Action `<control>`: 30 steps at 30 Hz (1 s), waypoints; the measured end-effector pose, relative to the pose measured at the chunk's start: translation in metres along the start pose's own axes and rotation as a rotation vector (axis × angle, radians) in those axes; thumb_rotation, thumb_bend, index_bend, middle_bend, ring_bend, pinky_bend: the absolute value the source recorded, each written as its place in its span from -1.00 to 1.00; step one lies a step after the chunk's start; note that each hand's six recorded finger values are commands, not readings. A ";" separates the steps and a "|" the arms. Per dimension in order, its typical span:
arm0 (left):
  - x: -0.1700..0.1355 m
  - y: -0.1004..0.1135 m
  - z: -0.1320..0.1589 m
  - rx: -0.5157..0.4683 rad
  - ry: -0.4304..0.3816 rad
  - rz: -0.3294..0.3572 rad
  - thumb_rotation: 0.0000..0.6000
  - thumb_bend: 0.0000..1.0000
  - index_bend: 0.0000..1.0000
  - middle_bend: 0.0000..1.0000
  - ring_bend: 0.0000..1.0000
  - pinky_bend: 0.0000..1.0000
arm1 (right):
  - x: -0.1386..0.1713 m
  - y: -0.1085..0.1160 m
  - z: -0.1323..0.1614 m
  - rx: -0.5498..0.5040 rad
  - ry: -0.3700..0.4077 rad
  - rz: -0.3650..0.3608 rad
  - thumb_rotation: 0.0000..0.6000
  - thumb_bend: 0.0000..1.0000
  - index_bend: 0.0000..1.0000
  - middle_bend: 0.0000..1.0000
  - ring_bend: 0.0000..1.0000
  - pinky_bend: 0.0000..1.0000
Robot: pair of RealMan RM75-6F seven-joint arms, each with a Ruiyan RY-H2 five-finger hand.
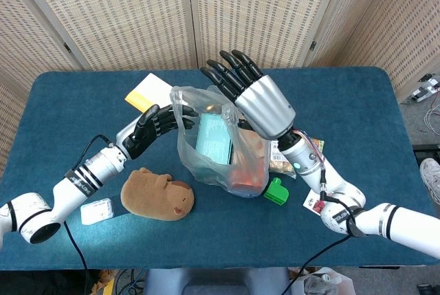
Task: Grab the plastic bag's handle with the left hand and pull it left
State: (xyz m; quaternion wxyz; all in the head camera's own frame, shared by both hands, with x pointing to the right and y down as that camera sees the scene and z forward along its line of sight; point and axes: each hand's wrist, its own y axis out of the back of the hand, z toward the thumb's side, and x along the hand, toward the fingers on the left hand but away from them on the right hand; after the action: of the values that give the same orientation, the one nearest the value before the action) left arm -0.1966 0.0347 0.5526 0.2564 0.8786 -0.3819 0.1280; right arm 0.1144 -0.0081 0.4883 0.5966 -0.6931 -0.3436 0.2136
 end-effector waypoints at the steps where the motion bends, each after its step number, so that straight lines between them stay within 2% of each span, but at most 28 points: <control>1: 0.001 -0.001 0.000 -0.008 0.002 -0.004 -0.73 -0.62 -0.50 -0.59 -0.54 -0.68 | -0.001 -0.001 0.000 0.004 0.003 -0.004 1.00 -0.84 -0.92 -0.79 -1.00 -0.75; 5: 0.007 -0.005 -0.001 -0.037 0.008 -0.018 -0.73 -0.62 -0.49 -0.58 -0.53 -0.68 | -0.007 -0.005 0.004 0.030 0.022 -0.021 1.00 -0.69 -0.92 -0.79 -1.00 -0.75; 14: 0.018 -0.006 0.003 -0.100 0.000 -0.020 -0.73 -0.62 -0.49 -0.57 -0.53 -0.68 | -0.021 -0.011 0.016 0.083 0.066 -0.083 1.00 -0.53 -0.92 -0.79 -1.00 -0.75; 25: 0.019 -0.013 0.004 -0.161 0.007 -0.054 -0.74 -0.62 -0.49 -0.57 -0.52 -0.68 | -0.029 -0.009 0.026 0.091 0.069 -0.155 1.00 -0.52 -0.92 -0.79 -1.00 -0.86; 30: 0.018 -0.015 0.005 -0.181 0.007 -0.071 -0.75 -0.63 -0.49 -0.55 -0.52 -0.68 | -0.031 -0.008 0.027 0.083 0.052 -0.175 1.00 -0.65 -0.92 -0.79 -1.00 -0.90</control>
State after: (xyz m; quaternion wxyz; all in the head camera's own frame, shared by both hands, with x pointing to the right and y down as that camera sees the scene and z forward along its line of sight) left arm -0.1737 0.0296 0.5504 0.3406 0.8645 -0.3594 0.0868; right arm 0.0725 -0.0122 0.4872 0.6500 -0.6403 -0.3782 0.1566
